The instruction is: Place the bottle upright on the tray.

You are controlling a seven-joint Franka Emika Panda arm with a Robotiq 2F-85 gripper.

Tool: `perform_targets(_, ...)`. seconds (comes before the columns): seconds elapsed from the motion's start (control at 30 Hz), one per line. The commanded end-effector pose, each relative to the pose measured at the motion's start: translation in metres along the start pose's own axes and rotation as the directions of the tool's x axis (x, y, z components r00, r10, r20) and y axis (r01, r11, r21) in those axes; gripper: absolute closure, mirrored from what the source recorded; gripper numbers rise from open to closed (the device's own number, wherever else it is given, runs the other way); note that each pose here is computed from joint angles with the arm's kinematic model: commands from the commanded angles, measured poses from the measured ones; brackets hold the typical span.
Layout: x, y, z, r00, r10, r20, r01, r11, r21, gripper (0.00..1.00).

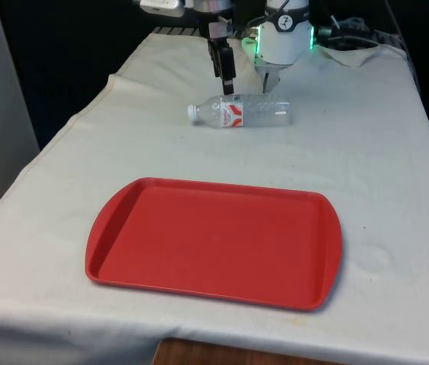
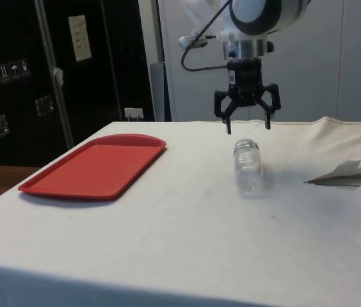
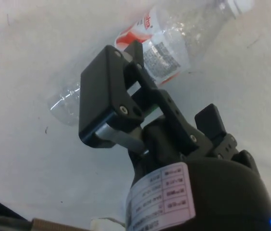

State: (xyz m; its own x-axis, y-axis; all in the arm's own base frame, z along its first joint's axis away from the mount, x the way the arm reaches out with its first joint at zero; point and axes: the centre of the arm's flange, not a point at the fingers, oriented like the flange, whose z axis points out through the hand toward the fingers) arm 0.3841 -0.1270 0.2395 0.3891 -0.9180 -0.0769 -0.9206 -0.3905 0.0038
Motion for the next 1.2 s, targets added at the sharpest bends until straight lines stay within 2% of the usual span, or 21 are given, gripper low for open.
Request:
perform_targets(0.0,0.002,0.001,-0.002,0.9999,0.002,0.016,-0.002,1.0,0.009,0.0)
perform_targets(0.03,0.002,0.001,0.0,1.0,0.001,0.002,-0.001,1.0,0.0,0.0)
perform_targets(0.1,0.006,0.002,-0.003,0.9995,0.003,0.031,-0.003,0.9999,0.014,0.0)
perform_targets(0.3,0.016,0.004,-0.006,0.9976,0.002,0.07,-0.004,0.9996,0.03,0.0)
perform_targets(0.33,0.016,0.004,-0.004,0.9987,0.003,0.052,-0.004,0.9998,0.019,0.0)
perform_targets(0.37,0.017,0.004,-0.006,0.9972,0.002,0.075,-0.004,0.9995,0.031,0.0)
perform_targets(0.53,0.023,0.006,-0.006,0.9947,-0.001,0.103,-0.003,0.9992,0.04,0.0)
perform_targets(0.57,0.026,0.006,-0.005,0.9934,-0.001,0.115,-0.004,0.9991,0.043,0.0)
perform_targets(0.6,0.025,0.006,-0.004,0.9951,0.001,0.099,-0.004,0.9995,0.032,0.0)
perform_targets(0.63,0.027,0.006,-0.006,0.9927,-0.001,0.121,-0.005,0.999,0.045,0.0)
perform_targets(0.77,0.032,0.007,-0.005,0.9897,-0.003,0.143,-0.004,0.9987,0.051,0.0)
perform_targets(0.83,0.035,0.007,-0.005,0.987,-0.005,0.161,-0.004,0.9984,0.056,0.0)
perform_targets(0.87,0.035,0.007,-0.004,0.9893,-0.004,0.146,-0.003,0.9989,0.047,0.0)
perform_targets(0.9,0.036,0.007,-0.005,0.986,-0.006,0.167,-0.004,0.9983,0.058,0.0)
perform_targets(1.13,0.044,0.007,-0.003,0.9774,-0.01,0.211,-0.005,0.9974,0.071,0.0)
perform_targets(1.17,0.043,0.006,-0.002,0.9802,-0.01,0.198,-0.003,0.9981,0.062,0.0)
